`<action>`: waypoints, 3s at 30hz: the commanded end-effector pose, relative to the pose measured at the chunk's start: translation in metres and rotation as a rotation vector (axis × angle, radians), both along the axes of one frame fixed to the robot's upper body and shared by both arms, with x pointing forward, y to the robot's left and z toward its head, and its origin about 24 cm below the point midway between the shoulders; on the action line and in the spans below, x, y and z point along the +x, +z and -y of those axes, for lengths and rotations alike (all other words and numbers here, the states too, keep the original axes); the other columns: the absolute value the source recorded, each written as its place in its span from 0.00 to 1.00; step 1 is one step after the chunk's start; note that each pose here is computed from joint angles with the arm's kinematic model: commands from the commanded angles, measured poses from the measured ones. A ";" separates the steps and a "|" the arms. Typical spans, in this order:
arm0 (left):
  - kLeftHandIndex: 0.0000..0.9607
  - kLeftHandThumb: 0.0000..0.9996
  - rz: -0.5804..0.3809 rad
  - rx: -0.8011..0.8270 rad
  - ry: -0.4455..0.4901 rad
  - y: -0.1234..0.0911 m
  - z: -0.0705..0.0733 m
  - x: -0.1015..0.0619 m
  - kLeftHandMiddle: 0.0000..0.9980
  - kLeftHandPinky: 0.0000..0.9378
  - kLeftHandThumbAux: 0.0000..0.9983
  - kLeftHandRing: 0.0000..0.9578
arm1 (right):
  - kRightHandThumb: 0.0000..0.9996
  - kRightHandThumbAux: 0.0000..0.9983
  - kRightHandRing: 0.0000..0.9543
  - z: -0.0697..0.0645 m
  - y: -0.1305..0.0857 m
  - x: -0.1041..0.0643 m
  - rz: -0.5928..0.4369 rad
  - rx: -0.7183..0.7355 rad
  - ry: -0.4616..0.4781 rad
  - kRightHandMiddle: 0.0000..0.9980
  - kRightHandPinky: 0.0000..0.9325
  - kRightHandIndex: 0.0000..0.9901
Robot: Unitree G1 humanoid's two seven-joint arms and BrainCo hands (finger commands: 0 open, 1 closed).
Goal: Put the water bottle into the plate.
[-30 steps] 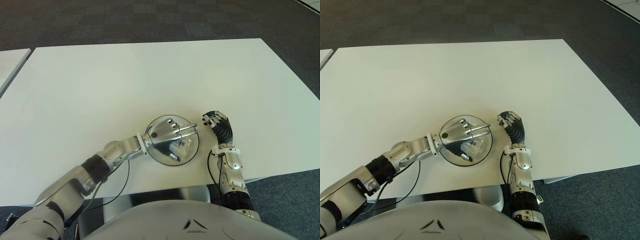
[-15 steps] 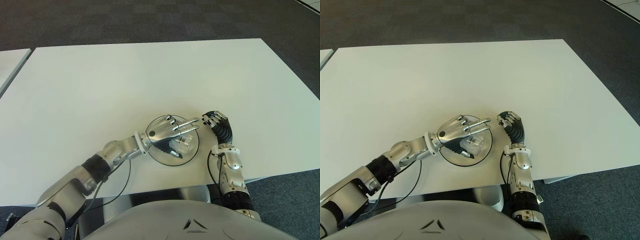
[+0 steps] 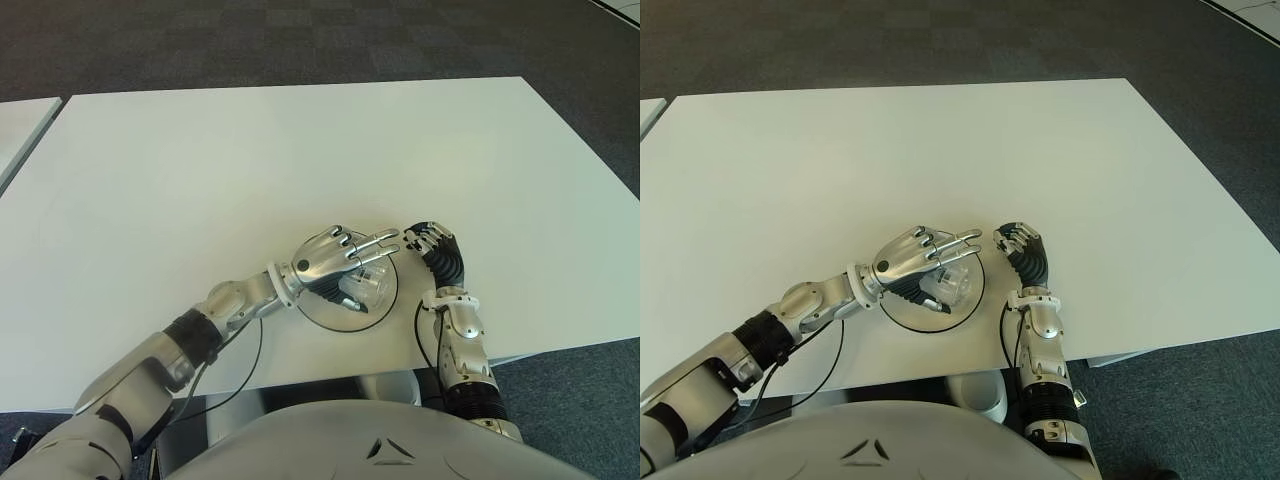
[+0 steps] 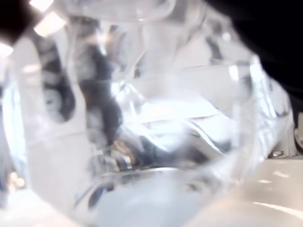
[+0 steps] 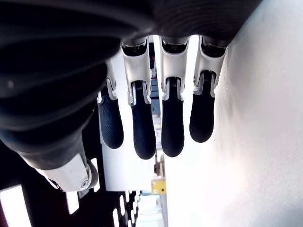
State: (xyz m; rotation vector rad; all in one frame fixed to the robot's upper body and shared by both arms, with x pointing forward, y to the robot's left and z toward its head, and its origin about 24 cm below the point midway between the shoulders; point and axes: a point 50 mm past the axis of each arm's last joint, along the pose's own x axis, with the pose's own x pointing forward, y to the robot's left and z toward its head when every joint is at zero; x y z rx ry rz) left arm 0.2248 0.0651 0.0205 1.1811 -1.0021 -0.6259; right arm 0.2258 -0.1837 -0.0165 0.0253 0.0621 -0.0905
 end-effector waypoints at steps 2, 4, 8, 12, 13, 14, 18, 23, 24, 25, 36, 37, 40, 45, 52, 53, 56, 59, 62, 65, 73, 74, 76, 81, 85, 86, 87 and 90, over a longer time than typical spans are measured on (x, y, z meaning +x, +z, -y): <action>0.00 0.11 0.016 -0.034 0.021 0.005 -0.002 0.002 0.00 0.00 0.43 0.00 | 0.71 0.73 0.50 0.000 -0.017 -0.009 -0.099 0.006 -0.014 0.49 0.52 0.43; 0.00 0.10 0.017 -0.038 0.023 0.006 -0.002 0.002 0.00 0.00 0.43 0.00 | 0.71 0.73 0.50 0.000 -0.017 -0.009 -0.099 0.004 -0.015 0.49 0.52 0.43; 0.00 0.09 0.019 -0.044 0.025 0.006 -0.002 0.002 0.00 0.00 0.42 0.00 | 0.71 0.73 0.50 0.000 -0.017 -0.010 -0.099 0.004 -0.014 0.49 0.52 0.43; 0.00 0.08 0.022 -0.051 0.028 0.007 -0.002 0.002 0.00 0.00 0.42 0.00 | 0.71 0.73 0.50 0.000 -0.017 -0.010 -0.096 0.006 -0.010 0.49 0.52 0.43; 0.00 0.08 0.025 -0.055 0.030 0.007 -0.003 0.002 0.00 0.00 0.42 0.00 | 0.71 0.73 0.50 0.000 -0.017 -0.010 -0.095 0.007 -0.008 0.49 0.52 0.43; 0.00 0.08 0.027 -0.058 0.032 0.007 -0.003 0.002 0.00 0.00 0.42 0.00 | 0.71 0.73 0.50 0.001 -0.017 -0.010 -0.094 0.008 -0.007 0.49 0.52 0.43; 0.00 0.08 0.034 -0.078 0.039 0.008 -0.003 0.002 0.00 0.00 0.42 0.00 | 0.71 0.73 0.50 0.001 -0.017 -0.010 -0.090 0.010 -0.004 0.49 0.52 0.43; 0.00 0.07 0.039 -0.099 0.045 0.008 -0.002 0.003 0.00 0.00 0.42 0.00 | 0.71 0.73 0.51 0.001 -0.018 -0.010 -0.090 0.009 -0.002 0.49 0.52 0.43; 0.00 0.07 0.039 -0.102 0.047 0.008 -0.002 0.003 0.00 0.00 0.42 0.00 | 0.71 0.73 0.51 0.001 -0.018 -0.010 -0.090 0.009 -0.002 0.49 0.52 0.43; 0.00 0.07 0.036 -0.105 0.049 0.008 -0.002 0.004 0.00 0.00 0.42 0.00 | 0.71 0.73 0.51 0.001 -0.018 -0.010 -0.090 0.010 -0.003 0.49 0.52 0.43; 0.00 0.17 -0.037 -0.104 0.055 0.005 -0.001 0.005 0.00 0.00 0.36 0.00 | 0.71 0.73 0.51 0.000 -0.017 -0.010 -0.088 0.013 -0.002 0.49 0.53 0.43; 0.00 0.18 -0.046 -0.096 0.052 0.004 -0.001 0.005 0.00 0.00 0.35 0.00 | 0.71 0.73 0.51 0.000 -0.017 -0.010 -0.088 0.012 -0.001 0.49 0.53 0.43; 0.00 0.21 -0.065 -0.081 0.048 0.004 -0.001 0.006 0.00 0.00 0.34 0.00 | 0.71 0.73 0.51 0.000 -0.017 -0.010 -0.087 0.008 0.001 0.49 0.53 0.43; 0.00 0.23 -0.102 -0.061 0.043 0.004 -0.002 0.006 0.00 0.00 0.33 0.00 | 0.71 0.73 0.51 0.001 -0.017 -0.010 -0.091 0.005 0.004 0.49 0.52 0.43; 0.00 0.21 -0.116 -0.055 0.049 0.005 -0.001 0.006 0.00 0.00 0.35 0.00 | 0.71 0.73 0.51 0.001 -0.017 -0.011 -0.094 0.005 0.002 0.49 0.53 0.43; 0.00 0.20 -0.116 -0.054 0.051 0.005 -0.001 0.006 0.00 0.00 0.35 0.00 | 0.71 0.73 0.51 0.001 -0.017 -0.011 -0.094 0.005 0.001 0.49 0.53 0.43; 0.00 0.19 -0.112 -0.054 0.058 0.004 -0.001 0.006 0.00 0.00 0.36 0.00 | 0.71 0.73 0.51 0.001 -0.017 -0.011 -0.094 0.007 -0.001 0.49 0.53 0.43; 0.00 0.17 -0.082 -0.052 0.066 0.004 -0.001 0.006 0.00 0.00 0.38 0.00 | 0.71 0.73 0.51 0.000 -0.017 -0.011 -0.092 0.014 -0.002 0.49 0.53 0.43; 0.00 0.16 -0.047 -0.033 0.076 0.003 -0.002 0.006 0.00 0.00 0.39 0.00 | 0.71 0.73 0.51 0.000 -0.017 -0.011 -0.090 0.017 -0.004 0.49 0.53 0.43; 0.00 0.15 -0.014 -0.001 0.085 0.001 -0.002 0.007 0.00 0.00 0.40 0.00 | 0.71 0.73 0.51 0.000 -0.017 -0.011 -0.090 0.014 -0.005 0.49 0.53 0.43; 0.00 0.15 0.030 0.102 0.107 -0.002 -0.003 0.007 0.00 0.00 0.40 0.00 | 0.71 0.73 0.50 0.000 -0.017 -0.010 -0.096 0.012 -0.007 0.49 0.52 0.43; 0.00 0.16 0.033 0.116 0.110 -0.002 -0.003 0.007 0.00 0.00 0.39 0.00 | 0.71 0.73 0.50 0.000 -0.017 -0.010 -0.097 0.012 -0.007 0.49 0.52 0.43; 0.00 0.18 0.040 0.136 0.114 -0.003 -0.003 0.007 0.00 0.00 0.37 0.00 | 0.71 0.73 0.50 0.000 -0.017 -0.010 -0.100 0.012 -0.008 0.49 0.52 0.43; 0.00 0.20 0.049 0.171 0.123 -0.004 -0.004 0.007 0.00 0.00 0.36 0.00 | 0.71 0.73 0.50 0.000 -0.017 -0.010 -0.105 0.012 -0.011 0.49 0.52 0.43; 0.00 0.22 0.040 0.195 0.126 -0.005 -0.004 0.007 0.00 0.00 0.35 0.00 | 0.71 0.73 0.50 0.000 -0.018 -0.010 -0.109 0.014 -0.011 0.49 0.52 0.43; 0.00 0.22 0.038 0.198 0.127 -0.005 -0.005 0.007 0.00 0.00 0.34 0.00 | 0.71 0.73 0.50 0.000 -0.018 -0.010 -0.109 0.014 -0.010 0.49 0.52 0.43; 0.00 0.22 0.035 0.206 0.127 -0.006 -0.005 0.007 0.00 0.00 0.34 0.00 | 0.71 0.73 0.50 0.000 -0.018 -0.010 -0.110 0.015 -0.010 0.49 0.52 0.43; 0.00 0.22 0.028 0.221 0.127 -0.006 -0.005 0.007 0.00 0.00 0.35 0.00 | 0.71 0.73 0.50 0.000 -0.018 -0.010 -0.110 0.017 -0.009 0.49 0.52 0.43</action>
